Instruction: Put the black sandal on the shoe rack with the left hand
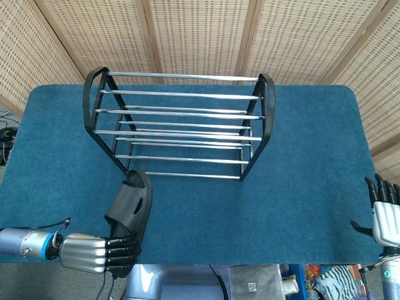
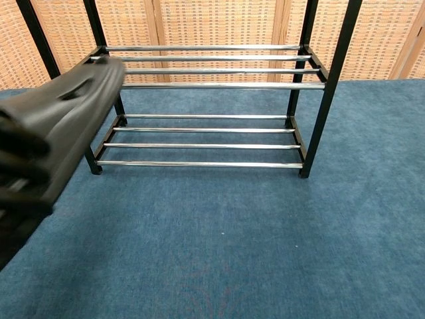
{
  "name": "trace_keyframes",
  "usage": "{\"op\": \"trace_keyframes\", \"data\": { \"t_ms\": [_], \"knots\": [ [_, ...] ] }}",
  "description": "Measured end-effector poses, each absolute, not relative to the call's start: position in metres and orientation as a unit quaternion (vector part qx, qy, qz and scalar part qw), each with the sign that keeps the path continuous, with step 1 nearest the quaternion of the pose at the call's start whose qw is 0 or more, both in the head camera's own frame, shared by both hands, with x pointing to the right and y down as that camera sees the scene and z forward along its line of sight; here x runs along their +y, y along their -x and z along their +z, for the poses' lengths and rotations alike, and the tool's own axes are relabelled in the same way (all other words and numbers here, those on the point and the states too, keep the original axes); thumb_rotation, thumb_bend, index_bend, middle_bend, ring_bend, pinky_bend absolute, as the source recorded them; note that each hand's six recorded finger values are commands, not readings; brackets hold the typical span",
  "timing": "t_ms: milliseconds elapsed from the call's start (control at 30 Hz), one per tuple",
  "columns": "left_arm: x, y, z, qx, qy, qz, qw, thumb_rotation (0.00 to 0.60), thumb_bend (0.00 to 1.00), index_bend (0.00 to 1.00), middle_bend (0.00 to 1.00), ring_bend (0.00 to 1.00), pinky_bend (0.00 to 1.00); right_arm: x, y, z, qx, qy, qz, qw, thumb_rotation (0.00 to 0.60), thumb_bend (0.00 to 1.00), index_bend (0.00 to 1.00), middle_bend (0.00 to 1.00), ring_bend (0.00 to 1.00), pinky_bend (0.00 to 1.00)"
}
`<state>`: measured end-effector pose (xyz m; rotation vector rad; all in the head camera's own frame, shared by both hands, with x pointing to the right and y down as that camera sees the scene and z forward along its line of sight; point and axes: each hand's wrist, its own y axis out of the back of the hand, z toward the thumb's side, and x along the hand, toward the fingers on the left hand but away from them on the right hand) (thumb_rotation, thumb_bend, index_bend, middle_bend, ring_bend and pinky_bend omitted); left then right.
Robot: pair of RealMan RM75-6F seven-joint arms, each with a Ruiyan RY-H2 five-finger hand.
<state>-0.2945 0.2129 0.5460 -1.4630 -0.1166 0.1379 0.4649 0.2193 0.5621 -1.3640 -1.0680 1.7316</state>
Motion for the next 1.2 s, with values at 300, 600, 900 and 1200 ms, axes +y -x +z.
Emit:
{"op": "trace_keyframes", "data": {
  "t_ms": [300,600,900,1200],
  "knots": [
    [0.174,0.253,0.546,-0.06,0.652,0.074,0.752,0.6,0.17,0.66,0.51,0.4,0.42,0.217,-0.474,0.566,-0.416,0.512,0.677,0.327,0.6,0.0,0.0,0.0,0.0,0.0],
    [0.129,0.239,0.549,-0.078,0.637,0.027,0.767,0.6,0.17,0.66,0.5,0.4,0.43,0.216,-0.485,0.57,-0.422,0.502,0.689,0.308,0.6,0.0,0.0,0.0,0.0,0.0],
    [0.074,0.232,0.557,-0.095,0.603,-0.032,0.791,0.6,0.17,0.66,0.46,0.36,0.43,0.213,-0.494,0.574,-0.427,0.491,0.699,0.297,0.6,0.0,0.0,0.0,0.0,0.0],
    [0.041,0.223,0.571,-0.091,0.6,-0.074,0.792,0.6,0.17,0.66,0.44,0.36,0.43,0.212,-0.5,0.574,-0.43,0.484,0.704,0.292,0.6,0.0,0.0,0.0,0.0,0.0]
  ]
}}
